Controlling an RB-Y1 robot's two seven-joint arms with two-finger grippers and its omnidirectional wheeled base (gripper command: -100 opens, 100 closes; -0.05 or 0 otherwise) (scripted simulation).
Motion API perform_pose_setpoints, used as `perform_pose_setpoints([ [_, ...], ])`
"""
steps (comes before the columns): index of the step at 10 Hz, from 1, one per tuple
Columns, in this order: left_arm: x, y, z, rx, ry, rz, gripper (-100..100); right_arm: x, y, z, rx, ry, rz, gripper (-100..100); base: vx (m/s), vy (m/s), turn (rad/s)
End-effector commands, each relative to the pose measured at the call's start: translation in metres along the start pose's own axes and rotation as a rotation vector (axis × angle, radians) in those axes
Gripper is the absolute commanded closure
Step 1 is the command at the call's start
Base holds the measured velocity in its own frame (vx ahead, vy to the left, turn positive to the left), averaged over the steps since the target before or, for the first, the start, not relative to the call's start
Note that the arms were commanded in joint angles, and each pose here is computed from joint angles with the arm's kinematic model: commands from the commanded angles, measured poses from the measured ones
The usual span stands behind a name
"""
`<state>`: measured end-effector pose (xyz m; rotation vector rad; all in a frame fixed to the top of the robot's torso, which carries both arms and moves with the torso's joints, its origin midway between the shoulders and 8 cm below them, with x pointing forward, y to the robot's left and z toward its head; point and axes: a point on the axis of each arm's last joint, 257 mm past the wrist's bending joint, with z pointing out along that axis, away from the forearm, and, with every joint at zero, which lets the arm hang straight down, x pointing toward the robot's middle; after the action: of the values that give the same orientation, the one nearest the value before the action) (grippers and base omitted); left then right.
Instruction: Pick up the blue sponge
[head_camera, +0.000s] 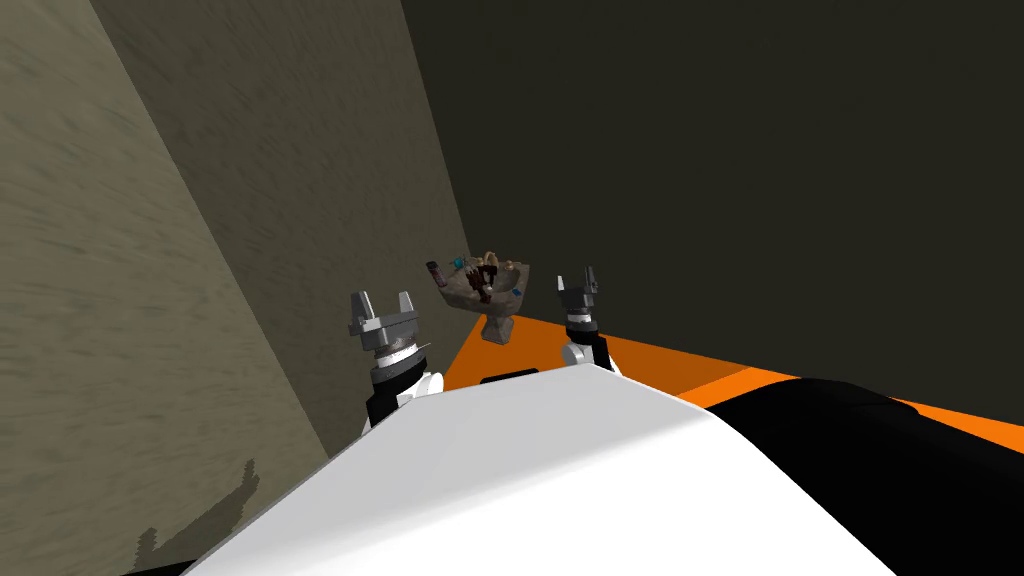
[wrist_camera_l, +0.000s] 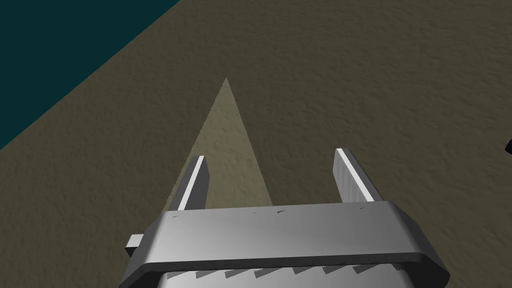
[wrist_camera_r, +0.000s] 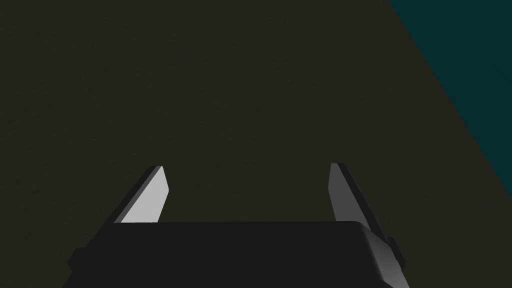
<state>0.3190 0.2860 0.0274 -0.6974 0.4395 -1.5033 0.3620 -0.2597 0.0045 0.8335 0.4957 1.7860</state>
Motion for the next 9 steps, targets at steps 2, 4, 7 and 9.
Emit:
perform_pose_setpoints([
  [2, 0.000, 0.000, 0.000, 0.000, 0.000, 0.000, 0, -0.003, -0.014, -0.003, 0.022, -0.017, 0.107, -100, 0.041, -0.014, 0.064],
  [4, 0.000, 0.000, 0.000, 0.000, 0.000, 0.000, 0, -0.007, -0.034, -0.009, 0.052, -0.047, 0.236, -100, 0.035, -0.019, 0.083],
  [7, 0.000, 0.000, 0.000, 0.000, 0.000, 0.000, 0, -0.009, -0.045, -0.012, 0.066, -0.065, 0.326, -100, 0.029, -0.011, 0.038],
  [9, 0.000, 0.000, 0.000, 0.000, 0.000, 0.000, 0, -0.012, -0.068, -0.020, 0.096, -0.104, 0.458, -100, 0.039, -0.015, 0.093],
])
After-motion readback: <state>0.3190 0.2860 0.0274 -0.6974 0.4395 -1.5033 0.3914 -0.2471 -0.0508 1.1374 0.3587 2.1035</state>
